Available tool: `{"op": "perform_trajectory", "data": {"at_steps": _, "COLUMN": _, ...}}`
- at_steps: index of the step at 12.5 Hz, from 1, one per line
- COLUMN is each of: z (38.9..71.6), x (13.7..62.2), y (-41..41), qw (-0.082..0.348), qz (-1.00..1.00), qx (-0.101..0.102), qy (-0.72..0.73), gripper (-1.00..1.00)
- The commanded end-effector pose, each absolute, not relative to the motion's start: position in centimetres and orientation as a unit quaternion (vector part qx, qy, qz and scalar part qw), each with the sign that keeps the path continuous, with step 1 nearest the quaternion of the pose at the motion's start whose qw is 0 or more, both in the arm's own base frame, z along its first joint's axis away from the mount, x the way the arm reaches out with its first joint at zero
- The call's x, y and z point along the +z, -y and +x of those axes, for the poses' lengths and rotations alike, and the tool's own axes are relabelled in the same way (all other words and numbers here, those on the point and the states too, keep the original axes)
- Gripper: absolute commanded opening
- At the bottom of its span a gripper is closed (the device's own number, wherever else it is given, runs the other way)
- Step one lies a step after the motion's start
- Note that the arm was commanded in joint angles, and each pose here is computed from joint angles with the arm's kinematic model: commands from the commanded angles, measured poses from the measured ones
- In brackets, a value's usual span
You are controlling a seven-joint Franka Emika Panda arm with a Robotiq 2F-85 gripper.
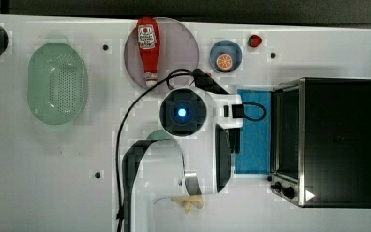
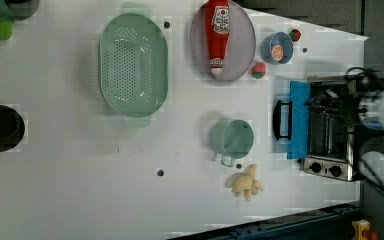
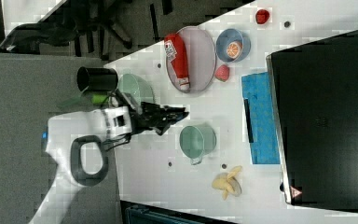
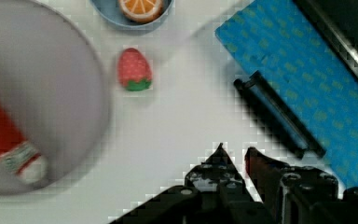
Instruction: Flap open oven.
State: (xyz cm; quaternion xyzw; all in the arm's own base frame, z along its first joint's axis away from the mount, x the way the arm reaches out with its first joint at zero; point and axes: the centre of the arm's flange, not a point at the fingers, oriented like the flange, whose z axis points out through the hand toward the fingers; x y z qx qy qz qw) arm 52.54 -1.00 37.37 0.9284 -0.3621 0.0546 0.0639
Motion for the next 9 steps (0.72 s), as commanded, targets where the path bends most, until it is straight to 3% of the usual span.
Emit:
{"op": "perform_trajectory", "data": {"at_steps": 1, "z": 50.7, "x": 42.5, "y": 1.6, "qw": 0.017, "qz": 0.899, "qx": 0.023, "qy": 0.437, "gripper": -0.65}}
{"op": "perform_trajectory", "data": {"at_steps": 3, "z": 50.0, "x": 48.6, "y": 1.9, "qw": -0.001, "qz": 0.896, "qx": 0.041, "qy": 0.442, "gripper": -0.65}}
{"op": "perform_trajectory", "data": {"at_steps": 8, "z": 48.0, "x": 56.7, "y": 3.1, "qw": 0.026, "qz": 0.889, "qx": -0.018, "qy": 0.456, "gripper": -0.65}}
{"op": "perform_trajectory", "data": {"at_steps": 9, "z": 47.9, "x": 57.6, "y": 3.4, "qw": 0.027, "qz": 0.888, "qx": -0.022, "qy": 0.459, "gripper": -0.65}}
